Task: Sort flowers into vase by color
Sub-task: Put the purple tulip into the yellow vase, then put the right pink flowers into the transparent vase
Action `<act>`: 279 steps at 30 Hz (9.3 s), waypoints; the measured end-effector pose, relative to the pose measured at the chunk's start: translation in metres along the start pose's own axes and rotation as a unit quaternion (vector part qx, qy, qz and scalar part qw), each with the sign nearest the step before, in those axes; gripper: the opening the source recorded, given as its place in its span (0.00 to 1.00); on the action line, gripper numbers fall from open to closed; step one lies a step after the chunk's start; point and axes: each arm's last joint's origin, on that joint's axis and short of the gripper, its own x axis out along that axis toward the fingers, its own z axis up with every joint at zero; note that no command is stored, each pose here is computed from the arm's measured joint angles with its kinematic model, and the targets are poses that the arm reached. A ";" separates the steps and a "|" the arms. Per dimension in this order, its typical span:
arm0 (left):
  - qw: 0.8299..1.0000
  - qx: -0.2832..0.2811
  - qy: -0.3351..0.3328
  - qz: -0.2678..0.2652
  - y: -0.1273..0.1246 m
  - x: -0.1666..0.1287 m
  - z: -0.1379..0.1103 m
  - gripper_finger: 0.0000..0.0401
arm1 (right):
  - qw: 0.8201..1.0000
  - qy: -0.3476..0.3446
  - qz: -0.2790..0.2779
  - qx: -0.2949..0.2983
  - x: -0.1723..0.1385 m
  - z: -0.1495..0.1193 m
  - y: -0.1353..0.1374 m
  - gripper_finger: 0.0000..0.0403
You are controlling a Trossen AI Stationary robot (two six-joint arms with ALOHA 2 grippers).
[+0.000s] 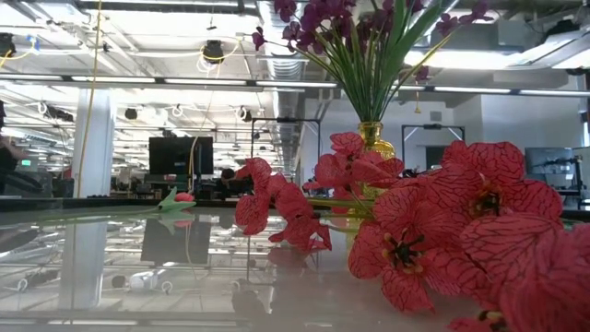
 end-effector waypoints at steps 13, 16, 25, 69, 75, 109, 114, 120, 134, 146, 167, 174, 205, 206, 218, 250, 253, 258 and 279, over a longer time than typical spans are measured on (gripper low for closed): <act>1.000 -0.002 0.025 0.009 0.001 -0.017 0.017 0.00 | 1.000 -0.002 -0.004 0.029 -0.013 0.009 -0.005 0.49; 0.999 -0.027 0.023 -0.001 0.001 -0.025 0.026 0.00 | 1.000 -0.006 -0.003 0.021 -0.022 0.014 -0.008 0.60; 0.994 -0.078 0.045 -0.066 -0.011 -0.012 0.009 0.00 | 0.999 -0.047 0.001 0.026 -0.057 0.038 -0.014 0.69; 0.982 -0.070 0.174 0.031 0.002 0.026 -0.066 0.00 | 0.997 0.067 0.030 0.004 -0.067 0.019 -0.007 0.69; 0.978 -0.072 0.195 0.031 0.000 0.034 -0.089 0.00 | 0.997 0.072 0.034 0.005 -0.067 0.019 -0.005 0.69; 0.964 -0.049 0.256 0.059 -0.001 0.034 -0.110 0.17 | 0.996 0.071 0.047 0.002 -0.068 0.019 -0.001 0.69; 0.958 -0.041 0.280 0.053 0.002 0.031 -0.087 0.30 | 0.996 0.071 0.047 0.002 -0.068 0.019 -0.001 0.69; 0.946 -0.025 0.318 0.053 0.009 0.033 -0.059 0.39 | 0.996 0.071 0.047 0.002 -0.068 0.019 -0.001 0.69; 0.878 0.011 0.478 0.025 0.017 0.011 -0.001 0.40 | 0.996 0.076 0.047 0.014 -0.069 0.018 -0.001 0.69; 0.801 0.015 0.596 0.059 0.020 -0.023 0.035 0.40 | 0.984 0.118 0.129 0.043 -0.072 0.011 0.009 0.69; 0.920 -0.038 0.384 0.063 -0.045 -0.115 -0.015 0.40 | 0.900 0.310 0.239 0.190 -0.046 -0.047 0.127 0.68; 0.933 -0.059 0.352 0.039 -0.072 -0.125 -0.060 0.40 | 0.839 0.479 0.163 0.200 -0.039 -0.110 0.156 0.68; 0.954 0.008 0.296 0.053 -0.105 -0.146 -0.089 0.40 | 0.856 0.492 0.155 0.028 -0.033 -0.099 0.163 0.06; 0.956 0.002 0.288 0.061 -0.104 -0.150 -0.095 0.40 | 0.873 0.464 0.150 0.022 -0.034 -0.089 0.158 0.05; 0.962 -0.052 0.252 0.097 -0.094 -0.171 -0.115 0.40 | 0.989 0.017 0.148 -0.006 -0.069 0.059 0.063 0.05; 0.956 -0.096 0.258 0.107 -0.094 -0.171 -0.118 0.40 | 0.911 0.065 -0.403 0.059 -0.100 -0.092 -0.157 0.05; 0.956 -0.095 0.258 0.107 -0.094 -0.171 -0.118 0.40 | 0.908 0.069 -0.410 0.049 -0.102 -0.096 -0.156 0.05; 0.956 -0.092 0.258 0.108 -0.094 -0.171 -0.118 0.40 | 0.891 0.075 -0.448 0.022 -0.107 -0.093 -0.157 0.05; 0.953 -0.074 0.270 0.116 -0.093 -0.172 -0.120 0.40 | 0.864 0.080 -0.497 0.024 -0.126 -0.112 -0.167 0.05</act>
